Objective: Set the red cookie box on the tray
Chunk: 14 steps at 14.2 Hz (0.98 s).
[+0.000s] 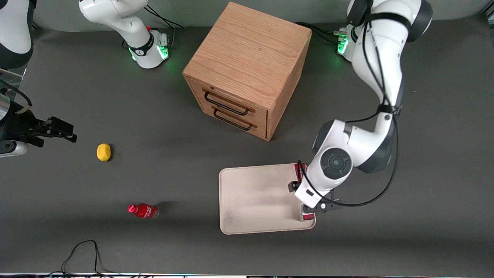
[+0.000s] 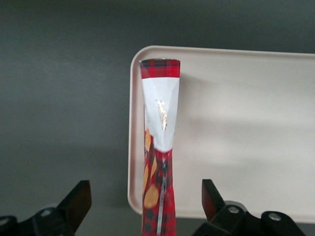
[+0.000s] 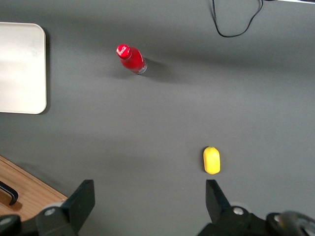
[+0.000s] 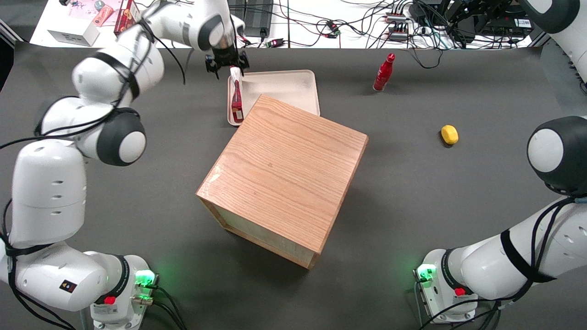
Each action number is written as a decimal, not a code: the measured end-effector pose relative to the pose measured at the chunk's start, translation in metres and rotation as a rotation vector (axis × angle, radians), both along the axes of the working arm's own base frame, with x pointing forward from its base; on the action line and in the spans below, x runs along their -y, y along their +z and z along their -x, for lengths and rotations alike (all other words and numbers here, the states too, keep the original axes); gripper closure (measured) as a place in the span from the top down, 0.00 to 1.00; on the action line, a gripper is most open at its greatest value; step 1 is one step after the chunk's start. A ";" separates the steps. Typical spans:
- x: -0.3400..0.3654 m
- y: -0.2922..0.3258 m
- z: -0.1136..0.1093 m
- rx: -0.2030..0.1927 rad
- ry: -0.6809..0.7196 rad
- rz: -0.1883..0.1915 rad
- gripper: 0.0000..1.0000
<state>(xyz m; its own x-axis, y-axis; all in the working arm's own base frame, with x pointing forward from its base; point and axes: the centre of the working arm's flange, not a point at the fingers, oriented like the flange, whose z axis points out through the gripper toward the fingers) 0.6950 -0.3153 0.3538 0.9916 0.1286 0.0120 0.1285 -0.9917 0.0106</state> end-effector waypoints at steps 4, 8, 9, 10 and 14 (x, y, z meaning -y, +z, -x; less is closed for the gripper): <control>-0.022 0.120 0.025 0.019 0.013 0.006 1.00; -0.036 0.194 0.050 0.048 0.015 0.018 1.00; -0.040 0.203 0.053 0.054 0.014 0.018 1.00; -0.049 0.209 0.054 0.058 0.010 0.017 1.00; -0.137 0.239 0.056 0.074 -0.029 0.008 1.00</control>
